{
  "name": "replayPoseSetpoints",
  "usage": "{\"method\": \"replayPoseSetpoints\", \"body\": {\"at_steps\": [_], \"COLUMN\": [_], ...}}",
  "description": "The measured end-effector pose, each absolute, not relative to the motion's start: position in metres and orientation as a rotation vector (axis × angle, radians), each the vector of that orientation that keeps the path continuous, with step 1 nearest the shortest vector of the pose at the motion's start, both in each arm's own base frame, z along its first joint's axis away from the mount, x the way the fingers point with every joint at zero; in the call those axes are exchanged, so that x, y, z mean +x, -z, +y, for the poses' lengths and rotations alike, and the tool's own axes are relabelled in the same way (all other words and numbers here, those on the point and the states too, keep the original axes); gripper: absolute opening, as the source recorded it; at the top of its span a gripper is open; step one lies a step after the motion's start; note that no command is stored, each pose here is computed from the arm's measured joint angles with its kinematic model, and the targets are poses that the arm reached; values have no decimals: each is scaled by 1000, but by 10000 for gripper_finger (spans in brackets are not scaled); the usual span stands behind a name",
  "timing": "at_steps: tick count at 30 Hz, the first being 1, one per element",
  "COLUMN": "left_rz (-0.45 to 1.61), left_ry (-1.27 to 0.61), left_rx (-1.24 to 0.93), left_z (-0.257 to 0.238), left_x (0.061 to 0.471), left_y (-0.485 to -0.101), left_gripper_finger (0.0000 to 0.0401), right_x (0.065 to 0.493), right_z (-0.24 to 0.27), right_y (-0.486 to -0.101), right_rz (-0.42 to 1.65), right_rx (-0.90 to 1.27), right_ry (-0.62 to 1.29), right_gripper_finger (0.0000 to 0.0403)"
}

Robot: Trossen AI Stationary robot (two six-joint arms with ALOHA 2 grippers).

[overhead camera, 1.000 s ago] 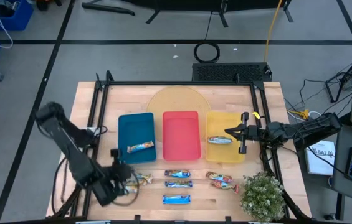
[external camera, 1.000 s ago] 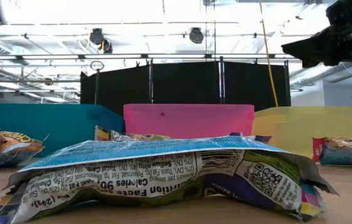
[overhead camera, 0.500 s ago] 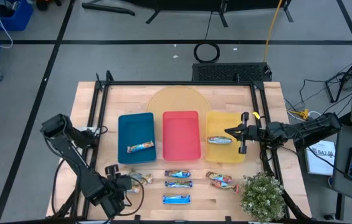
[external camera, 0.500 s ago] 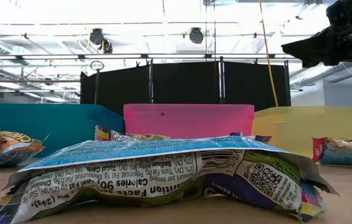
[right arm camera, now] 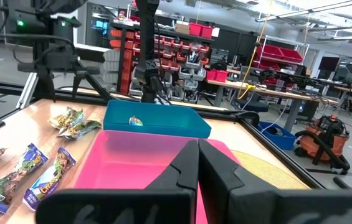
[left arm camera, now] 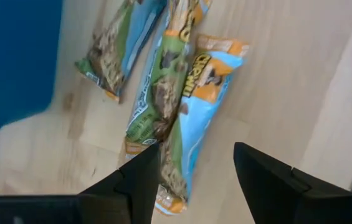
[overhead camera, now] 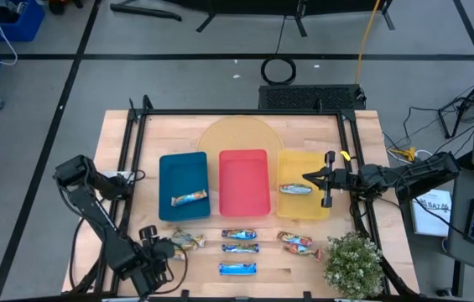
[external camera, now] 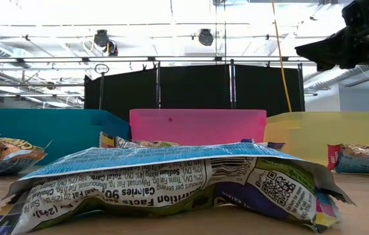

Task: Pick and place Granola Bars by type
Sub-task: Put the bottom green granola bar into the blue bin

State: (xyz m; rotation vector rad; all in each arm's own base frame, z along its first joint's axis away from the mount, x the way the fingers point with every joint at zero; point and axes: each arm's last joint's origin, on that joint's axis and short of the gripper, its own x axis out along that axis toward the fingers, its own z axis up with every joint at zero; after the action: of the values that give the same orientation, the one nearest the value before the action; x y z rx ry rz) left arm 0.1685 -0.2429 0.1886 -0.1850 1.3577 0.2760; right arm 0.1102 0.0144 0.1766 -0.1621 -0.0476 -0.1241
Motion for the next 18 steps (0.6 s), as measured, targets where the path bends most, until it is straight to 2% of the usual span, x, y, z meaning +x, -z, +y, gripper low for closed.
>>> {"method": "replayPoseSetpoints", "body": {"at_steps": [5, 13, 18], "left_rz": [1417, 1424, 1413], "left_ry": [-324, -270, -252], "left_rx": [-211, -254, -238], "left_z": [-235, -229, -227], "left_x": [159, 154, 152], "left_y": [-169, -143, -139], "left_gripper_finger": [213, 214, 214], "right_x": [110, 110, 110], "right_z": [14, 14, 14], "right_y": [-177, -177, -176], "right_rz": [-47, -48, -49], "right_rx": [-163, -152, -129], "right_ry": [124, 124, 123], "right_gripper_finger": [0, 0, 0]}}
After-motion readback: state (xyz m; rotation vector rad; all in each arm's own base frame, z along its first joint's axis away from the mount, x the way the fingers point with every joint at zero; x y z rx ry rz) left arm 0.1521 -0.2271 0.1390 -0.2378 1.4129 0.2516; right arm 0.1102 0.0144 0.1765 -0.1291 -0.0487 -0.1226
